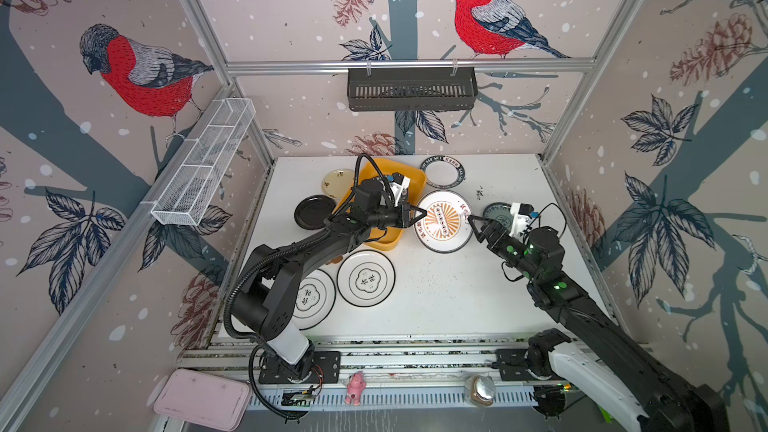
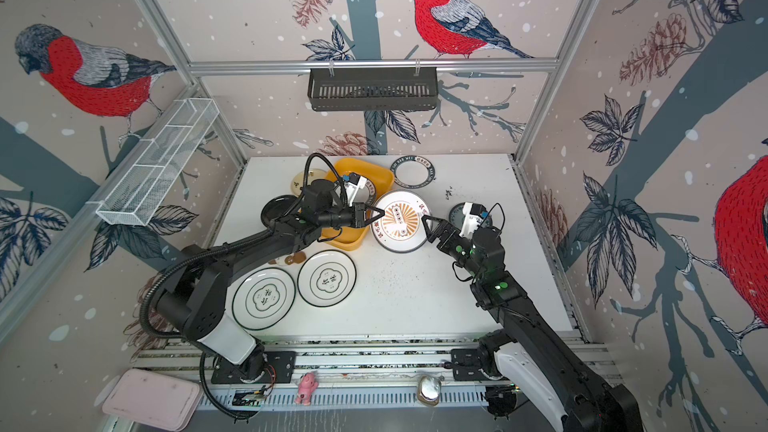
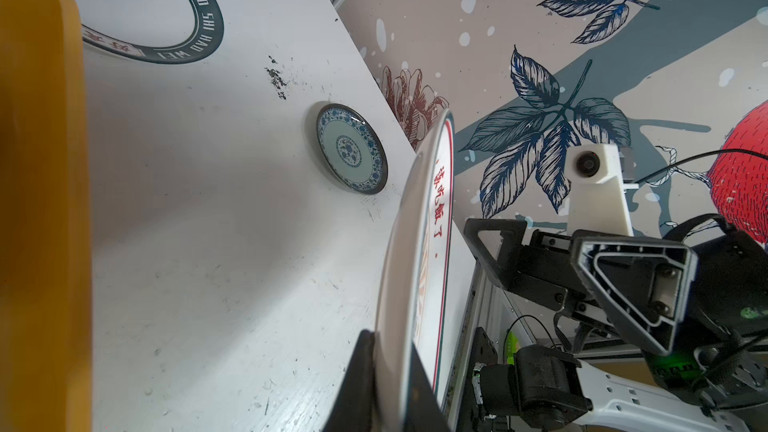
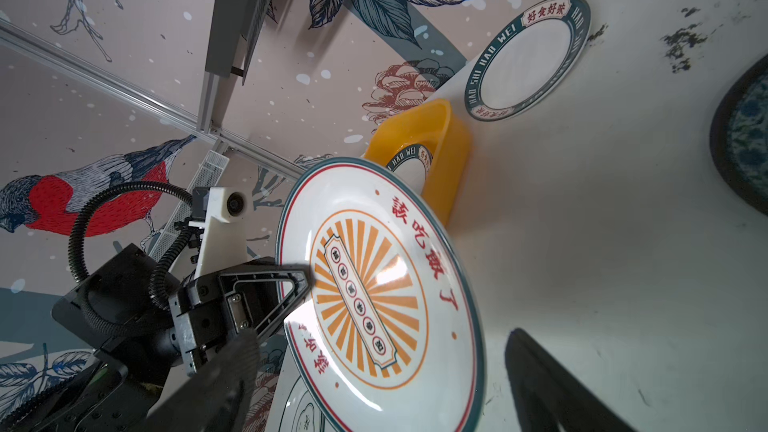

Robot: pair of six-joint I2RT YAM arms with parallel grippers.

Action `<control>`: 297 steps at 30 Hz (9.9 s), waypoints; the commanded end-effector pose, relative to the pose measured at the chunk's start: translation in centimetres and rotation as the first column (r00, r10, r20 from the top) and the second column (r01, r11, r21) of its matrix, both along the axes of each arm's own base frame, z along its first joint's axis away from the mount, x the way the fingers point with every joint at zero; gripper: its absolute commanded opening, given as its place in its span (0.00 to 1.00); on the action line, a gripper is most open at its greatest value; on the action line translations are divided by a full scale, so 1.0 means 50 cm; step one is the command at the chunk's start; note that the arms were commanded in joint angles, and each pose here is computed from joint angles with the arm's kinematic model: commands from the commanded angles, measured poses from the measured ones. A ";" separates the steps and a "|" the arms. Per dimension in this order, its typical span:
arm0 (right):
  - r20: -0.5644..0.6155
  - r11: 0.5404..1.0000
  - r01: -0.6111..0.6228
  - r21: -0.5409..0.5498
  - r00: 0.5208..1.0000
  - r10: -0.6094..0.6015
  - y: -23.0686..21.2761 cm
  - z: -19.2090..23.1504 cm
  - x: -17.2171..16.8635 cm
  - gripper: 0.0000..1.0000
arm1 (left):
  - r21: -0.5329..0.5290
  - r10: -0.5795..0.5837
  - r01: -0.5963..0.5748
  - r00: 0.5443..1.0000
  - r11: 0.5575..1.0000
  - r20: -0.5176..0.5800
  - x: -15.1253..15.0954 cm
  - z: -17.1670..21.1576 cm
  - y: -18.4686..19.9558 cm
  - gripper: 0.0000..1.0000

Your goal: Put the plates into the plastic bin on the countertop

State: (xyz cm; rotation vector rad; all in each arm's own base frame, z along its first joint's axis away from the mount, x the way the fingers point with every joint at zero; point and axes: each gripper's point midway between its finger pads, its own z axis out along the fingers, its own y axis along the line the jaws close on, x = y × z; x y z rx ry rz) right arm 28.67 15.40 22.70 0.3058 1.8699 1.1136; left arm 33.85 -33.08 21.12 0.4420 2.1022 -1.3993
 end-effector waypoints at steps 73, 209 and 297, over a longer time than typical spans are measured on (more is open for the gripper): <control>0.179 0.993 -0.022 -0.117 0.983 0.043 0.002 0.084 0.113 1.00 | 0.108 0.755 -0.792 0.518 0.601 -0.402 0.390 -0.240 0.339 0.00; -0.479 0.861 0.381 -0.338 0.718 -0.506 -0.403 -0.327 0.148 0.85 | 0.058 -0.151 0.140 0.948 0.988 0.280 -0.010 -0.017 -0.209 0.95; -0.027 0.956 -0.125 -0.265 0.992 0.122 0.023 0.021 0.092 0.43 | -0.028 0.010 -0.013 0.995 1.000 -0.099 0.049 0.000 -0.041 0.05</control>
